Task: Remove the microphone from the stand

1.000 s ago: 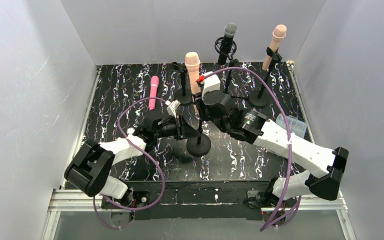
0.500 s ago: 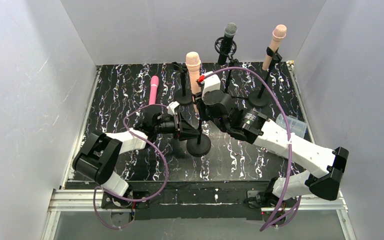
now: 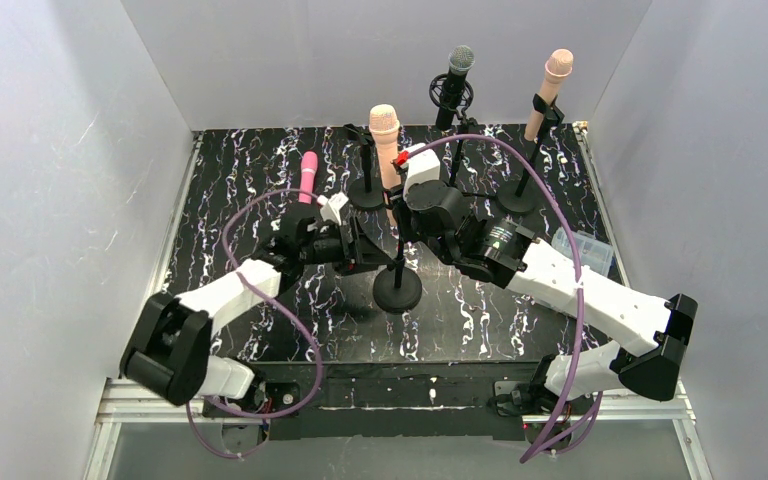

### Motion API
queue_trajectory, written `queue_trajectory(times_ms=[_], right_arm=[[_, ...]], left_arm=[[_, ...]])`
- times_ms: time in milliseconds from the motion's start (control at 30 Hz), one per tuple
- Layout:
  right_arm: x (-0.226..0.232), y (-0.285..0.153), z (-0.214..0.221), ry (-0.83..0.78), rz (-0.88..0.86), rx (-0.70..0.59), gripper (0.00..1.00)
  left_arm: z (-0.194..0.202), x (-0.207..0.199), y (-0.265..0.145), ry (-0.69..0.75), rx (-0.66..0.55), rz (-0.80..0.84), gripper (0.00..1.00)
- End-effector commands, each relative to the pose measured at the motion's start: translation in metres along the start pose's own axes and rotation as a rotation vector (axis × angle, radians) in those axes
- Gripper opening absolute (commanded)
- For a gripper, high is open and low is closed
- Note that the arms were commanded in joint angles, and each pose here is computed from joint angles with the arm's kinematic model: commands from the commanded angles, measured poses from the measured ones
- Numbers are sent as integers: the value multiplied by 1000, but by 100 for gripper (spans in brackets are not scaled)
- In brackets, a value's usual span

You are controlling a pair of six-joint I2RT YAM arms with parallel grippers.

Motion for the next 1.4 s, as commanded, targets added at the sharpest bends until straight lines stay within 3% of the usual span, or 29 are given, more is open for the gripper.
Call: queue_trajectory(times_ms=[0,167,267,400,733,1000,1133,1300,1367], right_arm=[[-7,-3,8,-48,25,44,1],[-6,-1,9,-49,23,46,1],[-6,0,9,-49,23,46,1],[-7,-1,9,-48,24,45,1],[-7,-2,8,-49,23,44,1],[-7,-2,8,-50,21,45,1],[-7,-3,8,-50,22,44,1],[-8,-3,8,-50,23,44,1],[-8,-4,8,-50,24,44,1]], left_arm=[[-17,-10,-25,390,-87,-160,62],[-11,-19,-30,770,-75,-258,61],[-4,-17,-25,845,-52,-279,57],[1,-14,-15,843,-38,-281,53],[1,-19,6,779,-39,-219,48],[1,-25,18,660,-60,-150,37],[-1,-23,18,573,-53,-126,24],[-5,-15,14,389,-26,-88,0],[-9,-10,11,287,-13,-68,0]])
Point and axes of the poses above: each gripper's point midway between its finger pads, its own y axis out along the fingers, its own x axis along the line the jaws close on, z = x × y, the point moved 4 cm from there along -y, back along the fingers, and after that the axes turned 12 degrees about y, right-handed, at the moved point
